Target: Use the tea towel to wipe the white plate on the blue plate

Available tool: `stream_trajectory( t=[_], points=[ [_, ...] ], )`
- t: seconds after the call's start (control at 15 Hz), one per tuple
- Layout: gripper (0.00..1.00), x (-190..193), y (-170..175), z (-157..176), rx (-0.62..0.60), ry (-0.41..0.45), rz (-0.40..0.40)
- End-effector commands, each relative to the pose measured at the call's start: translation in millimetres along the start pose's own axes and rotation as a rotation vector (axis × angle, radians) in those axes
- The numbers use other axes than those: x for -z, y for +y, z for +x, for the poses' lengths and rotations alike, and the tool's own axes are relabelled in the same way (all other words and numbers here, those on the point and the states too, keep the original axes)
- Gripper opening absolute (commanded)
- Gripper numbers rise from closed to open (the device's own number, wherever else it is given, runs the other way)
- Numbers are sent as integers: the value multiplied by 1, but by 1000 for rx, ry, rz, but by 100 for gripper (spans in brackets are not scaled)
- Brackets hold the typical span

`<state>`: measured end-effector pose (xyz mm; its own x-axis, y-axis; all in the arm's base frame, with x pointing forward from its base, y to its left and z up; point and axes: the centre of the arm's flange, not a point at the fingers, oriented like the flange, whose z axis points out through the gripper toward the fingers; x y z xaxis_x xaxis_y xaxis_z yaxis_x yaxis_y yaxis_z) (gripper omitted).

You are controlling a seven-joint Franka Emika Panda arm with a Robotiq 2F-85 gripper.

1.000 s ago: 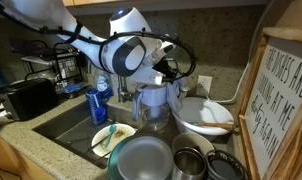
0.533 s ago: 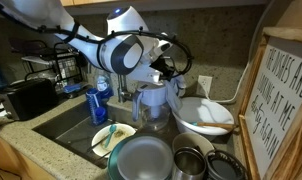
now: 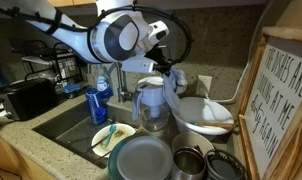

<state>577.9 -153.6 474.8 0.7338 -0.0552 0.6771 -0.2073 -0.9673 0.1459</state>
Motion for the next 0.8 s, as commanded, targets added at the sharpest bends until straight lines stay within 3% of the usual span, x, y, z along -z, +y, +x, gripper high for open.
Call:
stream_trajectory(
  t=[0.0,0.4,0.73],
  points=[
    [4,50,-19,-18,-31,-80,15],
    [4,92,-30,-35,-73,-222,10],
    [4,111,-28,-53,-107,-394,4]
  ],
)
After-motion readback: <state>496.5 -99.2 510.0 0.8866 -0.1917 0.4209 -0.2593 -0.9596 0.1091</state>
